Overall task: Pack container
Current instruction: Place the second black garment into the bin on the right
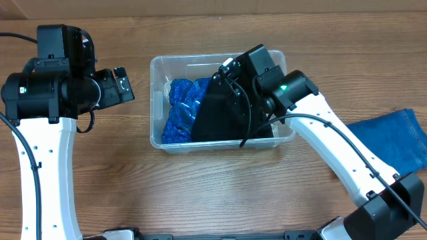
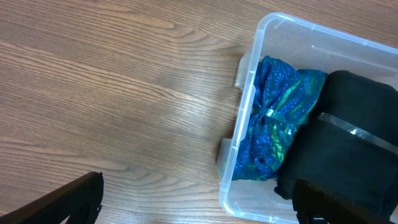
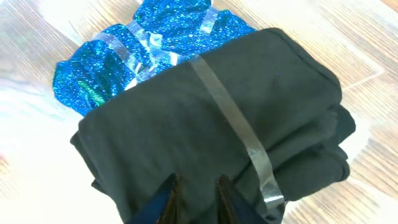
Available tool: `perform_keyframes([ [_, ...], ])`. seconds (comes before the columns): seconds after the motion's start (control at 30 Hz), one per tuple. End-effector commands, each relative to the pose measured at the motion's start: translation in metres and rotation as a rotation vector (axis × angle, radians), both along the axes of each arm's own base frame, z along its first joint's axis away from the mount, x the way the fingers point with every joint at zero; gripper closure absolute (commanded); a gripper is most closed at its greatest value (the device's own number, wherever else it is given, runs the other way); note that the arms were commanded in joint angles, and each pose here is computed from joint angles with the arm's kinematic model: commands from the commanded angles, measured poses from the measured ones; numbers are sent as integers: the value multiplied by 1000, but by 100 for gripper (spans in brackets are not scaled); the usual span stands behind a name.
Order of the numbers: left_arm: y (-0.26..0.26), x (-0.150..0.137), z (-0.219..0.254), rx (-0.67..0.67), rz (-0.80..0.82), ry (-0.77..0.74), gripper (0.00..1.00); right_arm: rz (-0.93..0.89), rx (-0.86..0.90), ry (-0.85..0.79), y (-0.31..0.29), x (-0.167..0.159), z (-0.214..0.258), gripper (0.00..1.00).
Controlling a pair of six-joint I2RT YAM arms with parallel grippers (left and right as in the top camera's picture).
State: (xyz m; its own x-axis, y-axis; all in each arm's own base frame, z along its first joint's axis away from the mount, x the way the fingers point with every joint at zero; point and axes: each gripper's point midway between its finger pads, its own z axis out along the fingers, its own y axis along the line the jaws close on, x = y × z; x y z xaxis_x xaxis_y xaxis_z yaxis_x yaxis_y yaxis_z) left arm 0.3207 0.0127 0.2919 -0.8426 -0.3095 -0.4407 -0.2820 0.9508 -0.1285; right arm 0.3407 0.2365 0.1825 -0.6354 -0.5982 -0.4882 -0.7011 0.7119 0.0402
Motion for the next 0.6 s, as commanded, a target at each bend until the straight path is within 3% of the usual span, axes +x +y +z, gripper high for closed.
perform_keyframes([
  [0.0, 3, 1, 5, 13, 1, -16, 0, -3, -2, 40, 6, -3, -15, 79],
  [0.17, 3, 0, 5, 13, 1, -12, 0, -108, -159, 284, -14, -12, -122, 78],
  [0.27, 3, -1, 5, 13, 1, -10, 0, -324, -228, 283, -44, 6, -135, 73],
  [0.37, 3, -1, 5, 13, 1, -9, 0, -424, -174, 263, -53, 20, -95, 69],
  [0.43, 3, -1, 5, 14, 1, -9, 0, -471, -80, 149, -59, 38, -29, 62],
  [0.5, 3, -1, 5, 14, 1, -9, 0, -536, -9, -32, -78, 54, 33, 48],
  [0.57, 3, -1, 4, 16, -2, -8, 0, -708, 82, -168, -123, 60, 88, 23],
])
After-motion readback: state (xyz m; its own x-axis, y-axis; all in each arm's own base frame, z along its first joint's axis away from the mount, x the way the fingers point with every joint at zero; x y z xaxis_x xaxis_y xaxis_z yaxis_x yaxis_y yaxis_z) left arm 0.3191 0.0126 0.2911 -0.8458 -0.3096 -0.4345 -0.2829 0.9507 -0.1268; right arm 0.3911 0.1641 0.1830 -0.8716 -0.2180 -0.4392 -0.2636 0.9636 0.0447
